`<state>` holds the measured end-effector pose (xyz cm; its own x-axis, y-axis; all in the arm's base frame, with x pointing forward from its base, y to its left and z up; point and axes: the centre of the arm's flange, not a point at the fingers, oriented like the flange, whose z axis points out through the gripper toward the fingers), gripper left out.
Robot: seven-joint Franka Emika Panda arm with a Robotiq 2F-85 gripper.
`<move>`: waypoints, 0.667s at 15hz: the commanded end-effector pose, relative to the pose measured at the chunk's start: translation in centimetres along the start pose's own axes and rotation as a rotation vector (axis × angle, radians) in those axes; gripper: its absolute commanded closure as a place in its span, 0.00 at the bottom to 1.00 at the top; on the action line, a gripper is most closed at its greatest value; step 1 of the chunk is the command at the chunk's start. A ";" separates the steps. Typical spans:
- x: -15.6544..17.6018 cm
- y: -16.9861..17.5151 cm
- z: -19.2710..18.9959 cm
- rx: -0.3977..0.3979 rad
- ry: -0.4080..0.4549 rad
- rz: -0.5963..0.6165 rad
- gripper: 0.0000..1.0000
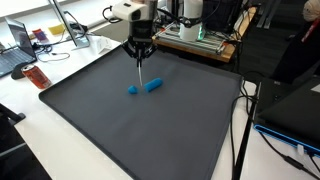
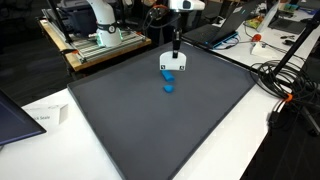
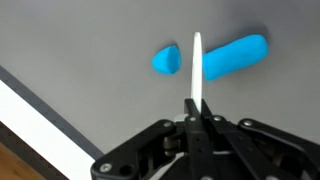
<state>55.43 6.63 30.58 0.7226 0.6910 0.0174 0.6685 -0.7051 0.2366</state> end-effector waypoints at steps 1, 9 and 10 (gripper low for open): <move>-1.5 0.9 -3.5 0.074 0.063 0.106 0.99; -2.3 4.1 -4.6 0.127 0.141 0.331 0.96; -2.6 4.4 -4.5 0.126 0.139 0.348 0.96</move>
<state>55.73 2.39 35.94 0.8850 0.4160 0.2092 0.4104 -0.9091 0.0720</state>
